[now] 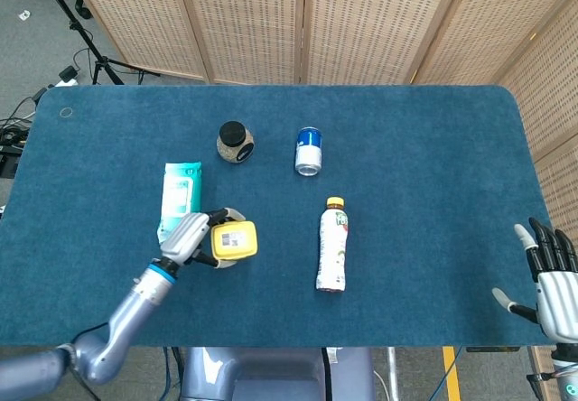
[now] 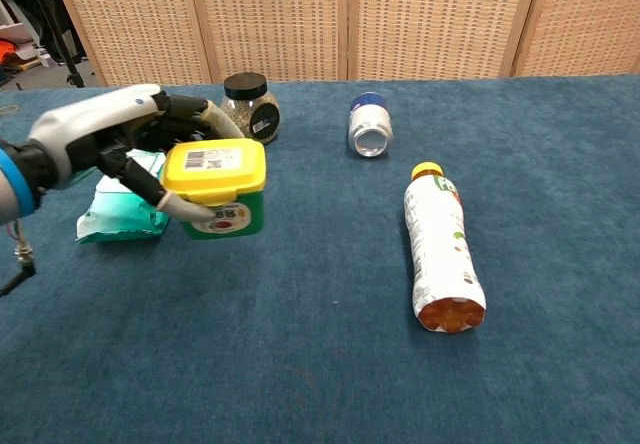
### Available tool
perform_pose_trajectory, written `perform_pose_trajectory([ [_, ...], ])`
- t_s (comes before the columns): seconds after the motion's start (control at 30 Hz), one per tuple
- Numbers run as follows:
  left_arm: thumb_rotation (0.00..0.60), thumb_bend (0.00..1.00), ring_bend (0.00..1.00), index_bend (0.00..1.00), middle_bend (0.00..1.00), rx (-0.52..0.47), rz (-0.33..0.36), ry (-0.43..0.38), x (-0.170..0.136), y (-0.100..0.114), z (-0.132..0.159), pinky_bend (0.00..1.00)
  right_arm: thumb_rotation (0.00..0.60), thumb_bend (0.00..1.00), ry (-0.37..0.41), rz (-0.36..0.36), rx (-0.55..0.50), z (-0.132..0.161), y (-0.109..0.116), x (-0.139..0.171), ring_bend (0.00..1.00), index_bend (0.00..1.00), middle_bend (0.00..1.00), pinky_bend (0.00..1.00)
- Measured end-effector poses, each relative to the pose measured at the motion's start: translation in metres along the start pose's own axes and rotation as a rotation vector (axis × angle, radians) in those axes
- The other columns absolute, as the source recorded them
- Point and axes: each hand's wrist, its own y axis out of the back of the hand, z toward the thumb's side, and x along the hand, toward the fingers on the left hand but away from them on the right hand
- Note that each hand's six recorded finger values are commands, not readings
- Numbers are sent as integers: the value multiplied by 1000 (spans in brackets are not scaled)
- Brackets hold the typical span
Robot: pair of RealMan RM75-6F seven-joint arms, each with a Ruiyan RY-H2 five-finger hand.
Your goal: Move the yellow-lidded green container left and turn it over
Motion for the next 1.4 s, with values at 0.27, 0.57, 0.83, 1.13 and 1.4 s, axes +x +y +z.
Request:
perform_pose_trajectory([
  [0.27,600,0,433,539,471,69,-132,49,-53,57,-50,456,600,0,11,2,14,6,-4,2,0,19,0,0],
  [0.57,600,0,433,539,471,50,-196,170,-114,94,-136,456,600,0,2,7,17,6,-7,1,0,19,0,0],
  [0.83,600,0,433,539,471,43,-236,201,-136,98,-171,456,600,0,4,6,17,7,-7,1,0,19,0,0],
  [1.13,600,0,23,291,49,110,-247,179,-136,90,-176,235,600,0,3,9,15,7,-8,2,0,19,0,0],
  [1.4,600,0,0,71,0,162,-265,200,-142,88,-181,9,600,0,6,9,7,8,-7,2,0,19,0,0],
])
